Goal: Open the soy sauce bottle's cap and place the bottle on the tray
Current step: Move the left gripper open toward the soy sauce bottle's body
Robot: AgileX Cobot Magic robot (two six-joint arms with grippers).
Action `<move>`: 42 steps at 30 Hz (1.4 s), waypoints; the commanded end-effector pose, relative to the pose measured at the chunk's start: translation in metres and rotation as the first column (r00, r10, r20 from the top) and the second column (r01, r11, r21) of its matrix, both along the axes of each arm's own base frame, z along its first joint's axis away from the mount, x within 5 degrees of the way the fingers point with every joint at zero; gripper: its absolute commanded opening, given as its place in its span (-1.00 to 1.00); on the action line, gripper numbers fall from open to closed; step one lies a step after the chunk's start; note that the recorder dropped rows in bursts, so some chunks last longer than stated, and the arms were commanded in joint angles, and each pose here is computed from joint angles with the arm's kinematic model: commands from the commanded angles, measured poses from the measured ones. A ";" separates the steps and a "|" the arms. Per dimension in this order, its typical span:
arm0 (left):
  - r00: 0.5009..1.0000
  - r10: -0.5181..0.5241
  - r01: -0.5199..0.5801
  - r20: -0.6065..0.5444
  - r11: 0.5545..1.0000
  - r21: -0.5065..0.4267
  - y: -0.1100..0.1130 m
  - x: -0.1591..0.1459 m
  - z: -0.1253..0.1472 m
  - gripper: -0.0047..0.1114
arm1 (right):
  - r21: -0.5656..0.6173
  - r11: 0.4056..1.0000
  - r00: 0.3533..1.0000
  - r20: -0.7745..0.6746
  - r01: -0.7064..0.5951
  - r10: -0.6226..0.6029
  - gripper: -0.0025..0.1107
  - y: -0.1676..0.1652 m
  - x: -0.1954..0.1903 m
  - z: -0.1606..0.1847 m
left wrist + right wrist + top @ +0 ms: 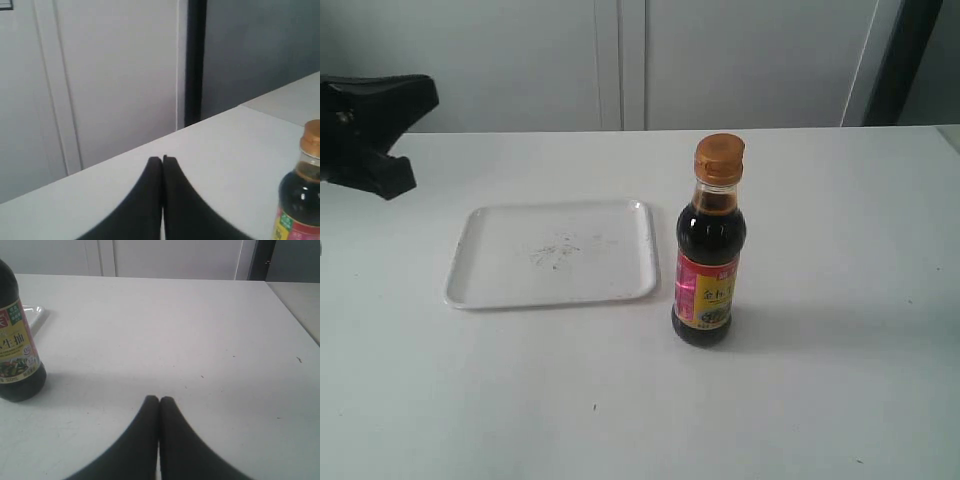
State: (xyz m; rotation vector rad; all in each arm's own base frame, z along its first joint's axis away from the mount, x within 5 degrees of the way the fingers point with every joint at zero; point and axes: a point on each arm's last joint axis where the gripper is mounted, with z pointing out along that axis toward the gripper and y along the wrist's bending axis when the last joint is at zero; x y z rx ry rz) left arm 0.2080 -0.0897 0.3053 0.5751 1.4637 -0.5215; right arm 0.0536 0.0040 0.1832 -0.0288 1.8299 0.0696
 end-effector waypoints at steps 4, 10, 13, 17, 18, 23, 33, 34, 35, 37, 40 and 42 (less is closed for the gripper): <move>0.983 -0.183 0.184 0.030 0.982 -0.032 -0.034 0.007 0.004 -0.92 | -0.001 1.000 1.000 0.004 0.001 -0.001 -0.96 0.000 0.000 -0.001; 0.939 -0.328 0.336 0.098 0.938 -0.083 -0.056 0.012 0.006 -0.86 | -0.001 1.000 1.000 0.004 0.001 -0.001 -0.96 0.000 0.000 -0.001; 0.920 -0.374 0.386 0.119 0.918 -0.097 -0.063 0.014 0.004 -0.60 | -0.001 1.000 1.000 0.004 0.001 -0.001 -0.96 0.000 0.000 -0.001; 0.890 -0.435 0.448 0.136 0.891 -0.079 -0.082 0.017 0.001 0.11 | -0.001 1.000 1.000 0.004 0.001 -0.001 -0.96 0.000 0.000 -0.001; 0.885 -0.444 0.456 0.136 0.887 -0.074 -0.086 0.018 0.001 0.25 | -0.001 1.000 1.000 0.004 0.001 -0.001 -0.96 0.000 0.000 -0.001; 0.857 -0.507 0.514 0.093 0.854 -0.080 -0.114 0.020 -0.002 0.90 | -0.001 1.000 1.000 0.004 0.001 -0.001 -0.96 0.000 0.000 -0.001; 0.805 -0.591 0.593 0.051 0.796 -0.125 -0.157 0.031 -0.007 0.89 | -0.001 1.000 1.000 0.004 0.001 -0.001 -0.96 0.000 0.000 -0.001; 0.802 -0.595 0.596 0.046 0.794 -0.122 -0.159 0.033 -0.009 0.89 | -0.001 1.000 1.000 0.004 0.001 -0.001 -0.96 0.000 0.000 -0.001; 0.798 -0.601 0.601 0.044 0.791 -0.115 -0.160 0.035 -0.011 0.89 | -0.001 1.000 1.000 0.004 0.001 -0.001 -0.96 0.000 0.000 -0.001; 0.793 -0.608 0.609 0.038 0.787 -0.099 -0.164 0.038 -0.015 0.89 | -0.001 1.000 1.000 0.004 0.001 -0.001 -0.96 0.000 0.000 -0.001; 0.782 -0.623 0.623 0.028 0.778 -0.081 -0.169 0.041 -0.020 0.89 | -0.001 1.000 1.000 0.004 0.001 -0.001 -0.96 0.000 0.000 -0.001; 0.782 -0.623 0.622 0.021 0.778 -0.085 -0.171 0.045 -0.023 0.89 | -0.001 1.000 1.000 0.004 0.001 -0.001 -0.96 0.000 0.000 -0.001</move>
